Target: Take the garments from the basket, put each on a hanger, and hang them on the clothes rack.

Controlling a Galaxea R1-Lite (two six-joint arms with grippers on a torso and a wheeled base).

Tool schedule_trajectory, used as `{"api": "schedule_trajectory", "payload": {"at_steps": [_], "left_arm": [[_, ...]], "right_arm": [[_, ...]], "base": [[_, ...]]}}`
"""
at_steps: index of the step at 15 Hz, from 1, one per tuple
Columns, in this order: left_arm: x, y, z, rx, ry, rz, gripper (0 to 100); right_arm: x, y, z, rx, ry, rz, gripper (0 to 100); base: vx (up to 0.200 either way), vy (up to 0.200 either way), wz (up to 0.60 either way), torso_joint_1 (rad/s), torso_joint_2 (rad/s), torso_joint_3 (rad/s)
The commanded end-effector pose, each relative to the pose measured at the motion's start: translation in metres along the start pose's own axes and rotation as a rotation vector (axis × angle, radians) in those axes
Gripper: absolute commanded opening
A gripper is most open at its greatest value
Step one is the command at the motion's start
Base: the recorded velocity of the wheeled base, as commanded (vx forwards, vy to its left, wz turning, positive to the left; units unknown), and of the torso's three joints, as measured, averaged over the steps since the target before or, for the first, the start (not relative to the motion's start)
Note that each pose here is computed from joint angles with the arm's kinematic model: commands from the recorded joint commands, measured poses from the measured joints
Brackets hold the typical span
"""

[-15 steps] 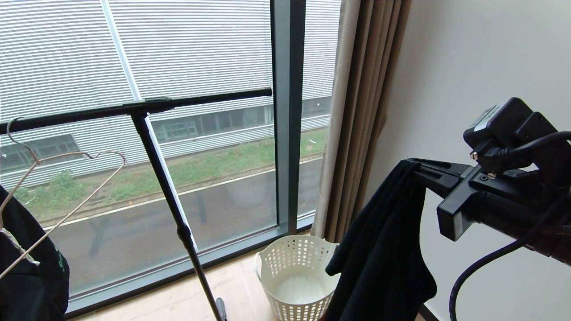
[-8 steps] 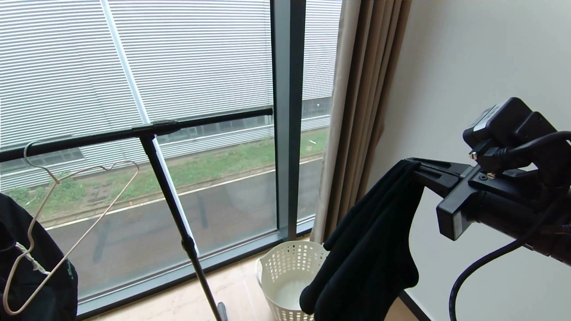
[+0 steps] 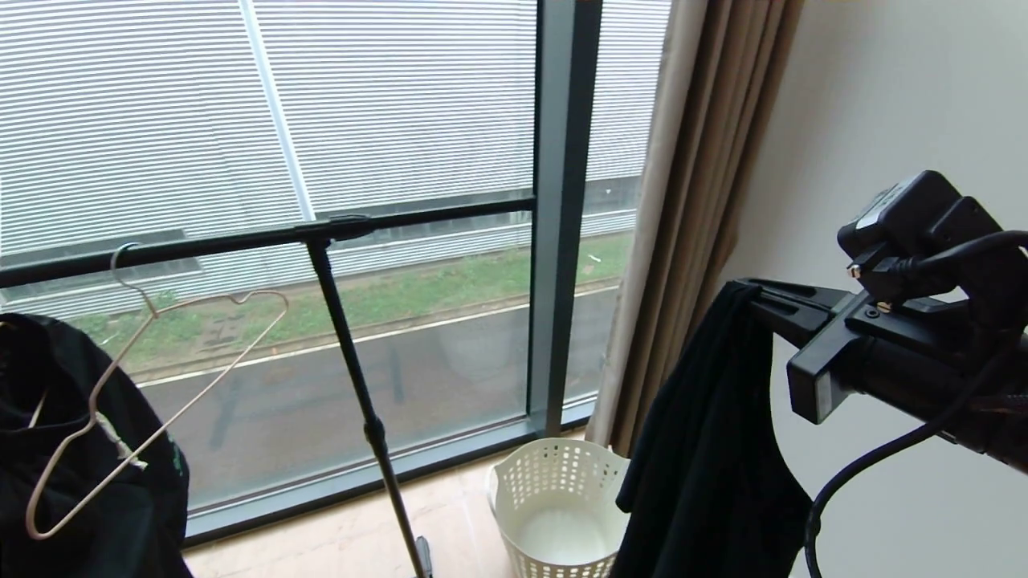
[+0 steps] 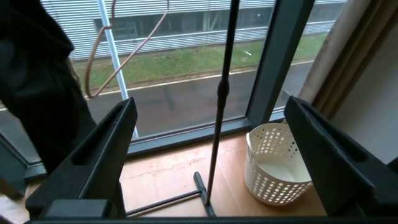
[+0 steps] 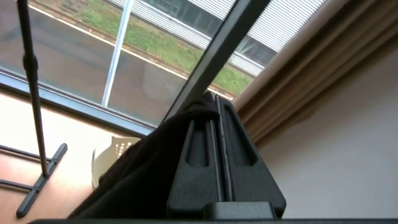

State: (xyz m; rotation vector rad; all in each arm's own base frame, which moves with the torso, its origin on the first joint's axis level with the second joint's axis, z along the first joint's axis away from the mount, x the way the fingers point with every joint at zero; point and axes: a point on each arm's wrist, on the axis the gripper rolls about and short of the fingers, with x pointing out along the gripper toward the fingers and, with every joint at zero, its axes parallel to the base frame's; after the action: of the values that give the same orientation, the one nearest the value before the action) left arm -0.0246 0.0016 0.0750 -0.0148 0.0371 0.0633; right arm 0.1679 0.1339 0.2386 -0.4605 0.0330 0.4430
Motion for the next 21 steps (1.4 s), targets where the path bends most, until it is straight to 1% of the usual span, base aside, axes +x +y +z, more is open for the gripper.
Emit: {"api": "schedule_trajectory", "payload": {"at_steps": [1, 6, 10, 21], "left_arm": [[0.0001, 0.0000, 0.0000, -0.001, 0.001, 0.000, 100], [0.0001, 0.0000, 0.0000, -0.002, 0.001, -0.002, 100], [0.0001, 0.0000, 0.0000, -0.004, 0.001, -0.002, 100], [0.0001, 0.0000, 0.0000, -0.004, 0.001, 0.000, 100]], "right_arm": [[0.0004, -0.0002, 0.0004, 0.001, -0.003, -0.001, 0], [0.0004, -0.0005, 0.0002, 0.001, -0.002, -0.002, 0], [0.0008, -0.0002, 0.0000, 0.000, -0.001, 0.000, 0], [0.0007, 0.0005, -0.0016, -0.001, 0.004, 0.002, 0]], "base": [[0.000, 0.000, 0.60, 0.017, 0.01, -0.007], [0.000, 0.000, 0.60, 0.003, 0.00, 0.005], [-0.200, 0.000, 0.00, 0.002, 0.00, -0.002], [0.000, 0.200, 0.00, -0.002, 0.00, 0.002]]}}
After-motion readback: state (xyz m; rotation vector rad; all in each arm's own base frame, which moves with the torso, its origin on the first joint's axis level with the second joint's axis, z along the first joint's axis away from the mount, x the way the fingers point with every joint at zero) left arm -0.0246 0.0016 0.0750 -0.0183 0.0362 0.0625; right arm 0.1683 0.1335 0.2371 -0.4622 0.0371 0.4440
